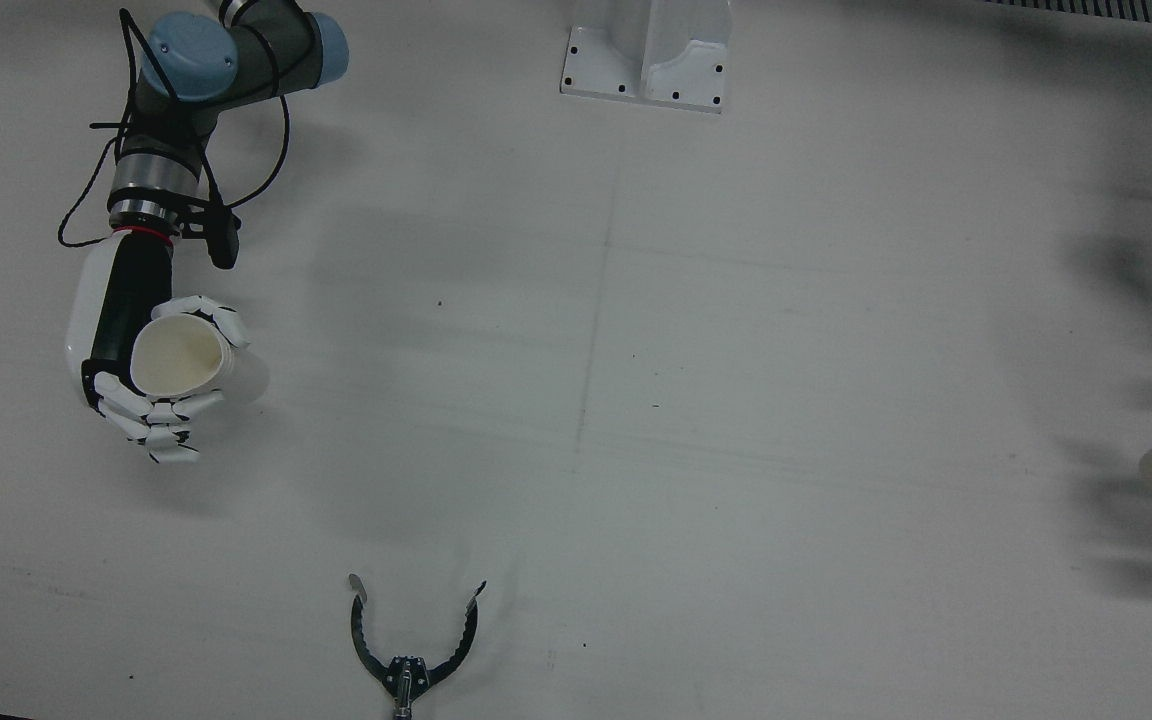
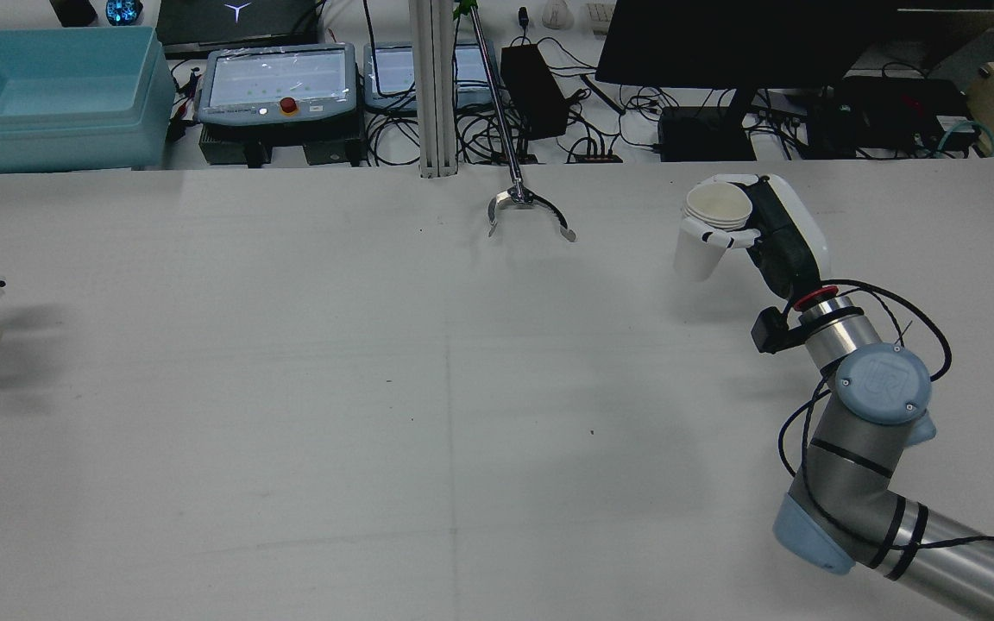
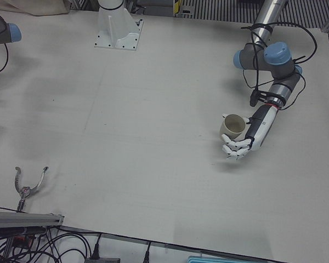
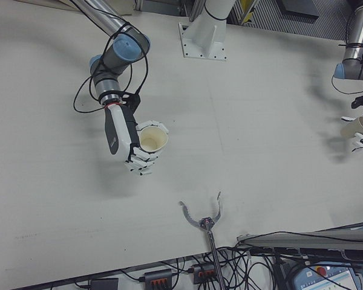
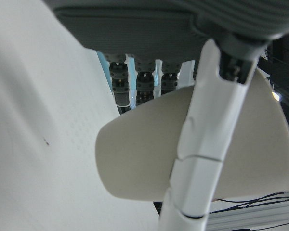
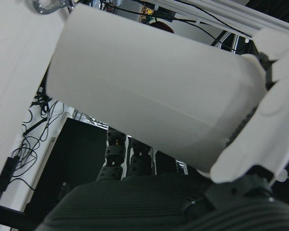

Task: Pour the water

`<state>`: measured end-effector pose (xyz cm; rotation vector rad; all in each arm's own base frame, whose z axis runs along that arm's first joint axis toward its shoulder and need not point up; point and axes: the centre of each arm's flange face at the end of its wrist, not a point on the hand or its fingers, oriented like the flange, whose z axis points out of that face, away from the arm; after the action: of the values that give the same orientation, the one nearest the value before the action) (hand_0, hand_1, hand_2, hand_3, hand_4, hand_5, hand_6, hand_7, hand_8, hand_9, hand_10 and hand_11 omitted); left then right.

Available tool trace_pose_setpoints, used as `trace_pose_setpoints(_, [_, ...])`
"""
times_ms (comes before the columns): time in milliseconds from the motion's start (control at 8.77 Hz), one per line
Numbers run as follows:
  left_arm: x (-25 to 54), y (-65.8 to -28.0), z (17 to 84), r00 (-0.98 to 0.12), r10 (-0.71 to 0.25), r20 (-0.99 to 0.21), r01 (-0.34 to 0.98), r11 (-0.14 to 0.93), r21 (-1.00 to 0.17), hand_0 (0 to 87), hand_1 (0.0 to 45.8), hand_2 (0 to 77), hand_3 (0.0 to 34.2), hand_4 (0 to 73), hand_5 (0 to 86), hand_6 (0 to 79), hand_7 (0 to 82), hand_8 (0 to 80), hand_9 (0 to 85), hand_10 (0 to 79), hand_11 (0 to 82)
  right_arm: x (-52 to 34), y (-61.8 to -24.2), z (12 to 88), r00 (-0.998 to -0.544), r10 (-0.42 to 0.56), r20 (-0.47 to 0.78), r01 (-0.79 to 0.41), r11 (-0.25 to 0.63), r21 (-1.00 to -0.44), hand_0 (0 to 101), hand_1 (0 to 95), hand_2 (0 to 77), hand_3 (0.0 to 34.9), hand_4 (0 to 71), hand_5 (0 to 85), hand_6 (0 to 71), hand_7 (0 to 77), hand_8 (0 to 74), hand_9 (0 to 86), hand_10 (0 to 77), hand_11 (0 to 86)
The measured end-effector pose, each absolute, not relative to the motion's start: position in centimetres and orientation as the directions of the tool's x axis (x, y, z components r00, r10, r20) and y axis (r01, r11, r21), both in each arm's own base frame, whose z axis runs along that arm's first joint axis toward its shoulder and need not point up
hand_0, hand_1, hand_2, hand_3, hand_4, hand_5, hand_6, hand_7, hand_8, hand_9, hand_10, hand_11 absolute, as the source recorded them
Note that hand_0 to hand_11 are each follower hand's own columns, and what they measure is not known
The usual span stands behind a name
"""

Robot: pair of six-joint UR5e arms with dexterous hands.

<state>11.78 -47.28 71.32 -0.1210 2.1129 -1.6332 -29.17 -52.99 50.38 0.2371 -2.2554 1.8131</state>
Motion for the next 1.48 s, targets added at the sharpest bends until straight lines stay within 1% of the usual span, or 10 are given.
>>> trace_pose_setpoints(114, [13.3, -49.1, 68.2, -0.879, -0.358, -0.314, 0.196, 0.329, -0.924, 79.7, 23.5, 0.0, 0.1, 52.9, 38.2, 24.5, 49.1, 26.7, 40.9, 13.1, 21.3, -27.5, -53.3, 48.0, -0.954, -0.001, 0.301, -0.292, 0.243, -0.925, 47, 3.8, 35.5, 0.0, 42.0, 36.5, 55.6, 55.1, 44.2, 59.5, 22.4, 34.9])
trace_pose_setpoints(342, [17.9, -51.9, 60.7, -0.849, -0.395, -0.352, 0.172, 0.423, -0.890, 80.1, 23.5, 0.0, 0.1, 52.9, 38.2, 24.5, 49.1, 26.7, 40.9, 13.1, 21.3, -25.3, -53.4, 44.2, -0.945, -0.051, 0.322, -0.323, 0.287, -0.902, 47, 3.8, 35.5, 0.0, 42.0, 36.5, 57.3, 55.1, 46.4, 62.7, 25.6, 38.7])
trace_pose_setpoints(456, [20.6, -52.9, 57.0, -0.836, -0.414, -0.360, 0.150, 0.458, -0.876, 80.1, 24.0, 0.0, 0.1, 52.9, 38.2, 24.5, 49.1, 26.7, 40.9, 12.0, 21.3, -24.4, -53.1, 42.1, -0.935, -0.087, 0.343, -0.352, 0.309, -0.884, 46, 3.8, 35.5, 0.0, 42.0, 36.5, 57.3, 55.1, 46.4, 62.7, 25.6, 36.0])
trace_pose_setpoints(570, [23.4, -53.5, 53.9, -0.823, -0.433, -0.367, 0.130, 0.486, -0.865, 80.1, 24.0, 0.0, 0.2, 52.9, 37.6, 24.5, 49.6, 26.7, 40.9, 12.0, 21.3, -23.7, -53.1, 40.3, -0.926, -0.120, 0.358, -0.377, 0.325, -0.867, 46, 3.8, 35.5, 0.0, 42.0, 36.5, 57.3, 55.1, 46.4, 63.3, 22.4, 36.5])
trace_pose_setpoints(684, [26.8, -53.6, 50.8, -0.806, -0.455, -0.379, 0.108, 0.515, -0.850, 80.1, 24.5, 0.0, 0.1, 52.9, 37.6, 24.5, 49.1, 26.7, 40.9, 12.0, 21.3, -23.4, -53.2, 38.8, -0.919, -0.144, 0.367, -0.394, 0.338, -0.855, 46, 3.3, 35.5, 0.0, 44.7, 36.0, 57.3, 55.1, 43.1, 60.0, 23.5, 36.5])
trace_pose_setpoints(912, [33.5, -52.6, 45.3, -0.765, -0.506, -0.399, 0.062, 0.558, -0.828, 80.0, 24.5, 0.0, 0.1, 52.9, 37.6, 24.5, 49.1, 26.7, 40.9, 12.0, 21.3, -23.5, -53.5, 34.5, -0.896, -0.207, 0.392, -0.442, 0.370, -0.817, 46, 3.3, 35.5, 0.0, 44.7, 36.0, 57.3, 55.1, 43.1, 60.0, 24.0, 35.5])
trace_pose_setpoints(1140, [36.3, -51.8, 42.9, -0.747, -0.529, -0.403, 0.038, 0.571, -0.820, 79.9, 24.5, 0.0, 0.0, 52.9, 37.6, 24.5, 49.1, 26.7, 40.9, 12.5, 21.3, -24.1, -52.9, 27.5, -0.830, -0.325, 0.452, -0.554, 0.397, -0.732, 48, 3.3, 35.5, 0.0, 44.7, 36.0, 57.8, 55.1, 43.6, 58.9, 24.0, 34.9])
trace_pose_setpoints(1254, [36.9, -51.5, 42.5, -0.742, -0.536, -0.403, 0.031, 0.574, -0.818, 80.0, 24.5, 0.0, 0.1, 52.9, 37.6, 24.5, 49.1, 26.7, 38.7, 12.5, 21.3, -25.1, -52.3, 24.1, -0.791, -0.378, 0.481, -0.608, 0.402, -0.684, 49, 3.3, 35.5, 0.0, 44.7, 36.0, 57.8, 55.1, 41.5, 57.3, 23.5, 34.9])
trace_pose_setpoints(1368, [37.6, -51.1, 42.3, -0.735, -0.545, -0.404, 0.024, 0.575, -0.818, 80.1, 24.5, 0.0, 0.1, 52.9, 37.6, 25.1, 49.1, 26.7, 38.7, 12.5, 21.3, -26.5, -51.2, 20.7, -0.739, -0.433, 0.516, -0.671, 0.396, -0.627, 49, 3.3, 35.5, 0.0, 44.7, 36.0, 57.8, 55.1, 41.5, 57.3, 23.5, 34.9])
trace_pose_setpoints(1482, [38.3, -50.5, 41.9, -0.728, -0.549, -0.410, 0.019, 0.582, -0.813, 80.1, 24.5, 0.0, 0.1, 52.9, 37.6, 25.1, 49.1, 26.7, 39.8, 12.5, 21.3, -28.0, -50.0, 17.8, -0.682, -0.484, 0.549, -0.729, 0.381, -0.569, 54, 3.3, 35.5, 0.0, 44.7, 36.0, 57.8, 55.1, 39.3, 52.4, 21.8, 33.8])
